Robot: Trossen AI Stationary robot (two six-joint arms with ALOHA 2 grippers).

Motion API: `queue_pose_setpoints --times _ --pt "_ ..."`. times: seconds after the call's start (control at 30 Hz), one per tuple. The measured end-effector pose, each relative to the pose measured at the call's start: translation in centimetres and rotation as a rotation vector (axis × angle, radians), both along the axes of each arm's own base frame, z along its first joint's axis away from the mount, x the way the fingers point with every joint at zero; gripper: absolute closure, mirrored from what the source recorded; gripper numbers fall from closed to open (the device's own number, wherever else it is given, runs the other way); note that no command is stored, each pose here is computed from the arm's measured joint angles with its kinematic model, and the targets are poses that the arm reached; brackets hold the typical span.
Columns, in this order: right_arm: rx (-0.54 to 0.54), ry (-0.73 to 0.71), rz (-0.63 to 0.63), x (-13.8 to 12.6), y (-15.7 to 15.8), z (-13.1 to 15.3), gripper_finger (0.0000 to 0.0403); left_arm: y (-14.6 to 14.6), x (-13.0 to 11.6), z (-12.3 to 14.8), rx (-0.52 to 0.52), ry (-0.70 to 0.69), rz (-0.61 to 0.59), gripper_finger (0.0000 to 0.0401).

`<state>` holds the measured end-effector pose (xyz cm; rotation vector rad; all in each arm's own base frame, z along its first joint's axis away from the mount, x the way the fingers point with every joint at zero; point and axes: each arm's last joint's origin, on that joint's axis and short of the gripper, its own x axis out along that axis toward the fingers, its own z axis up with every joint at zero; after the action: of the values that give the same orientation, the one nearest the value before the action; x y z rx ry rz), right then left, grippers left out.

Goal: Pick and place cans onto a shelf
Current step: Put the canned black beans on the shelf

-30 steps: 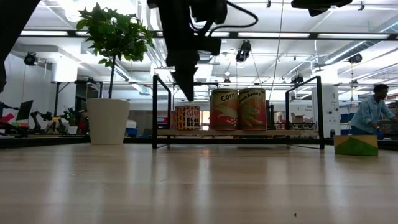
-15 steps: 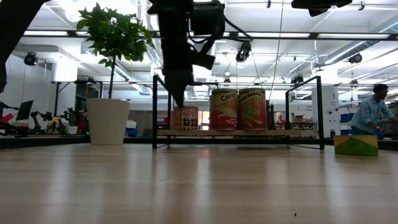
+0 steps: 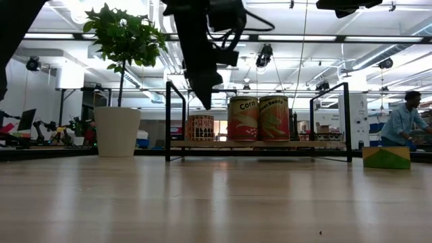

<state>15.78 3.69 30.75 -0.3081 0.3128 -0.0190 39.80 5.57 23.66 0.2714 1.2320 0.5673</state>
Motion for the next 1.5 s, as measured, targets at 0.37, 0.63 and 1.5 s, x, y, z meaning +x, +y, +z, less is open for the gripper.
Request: queue_pose_setpoints --times 0.37,0.63,1.5 --pt "-0.001 0.003 0.0 0.0 0.0 0.0 0.0394 1.3 -1.0 -1.7 0.021 0.067 0.043 0.04" --pt "-0.001 0.003 0.0 0.0 0.0 0.0 0.0394 1.4 -1.4 -1.7 0.049 0.099 0.066 0.04" --pt "-0.002 0.004 0.0 0.0 0.0 0.0 0.0394 1.4 -1.0 -2.4 0.057 0.044 0.078 0.04"
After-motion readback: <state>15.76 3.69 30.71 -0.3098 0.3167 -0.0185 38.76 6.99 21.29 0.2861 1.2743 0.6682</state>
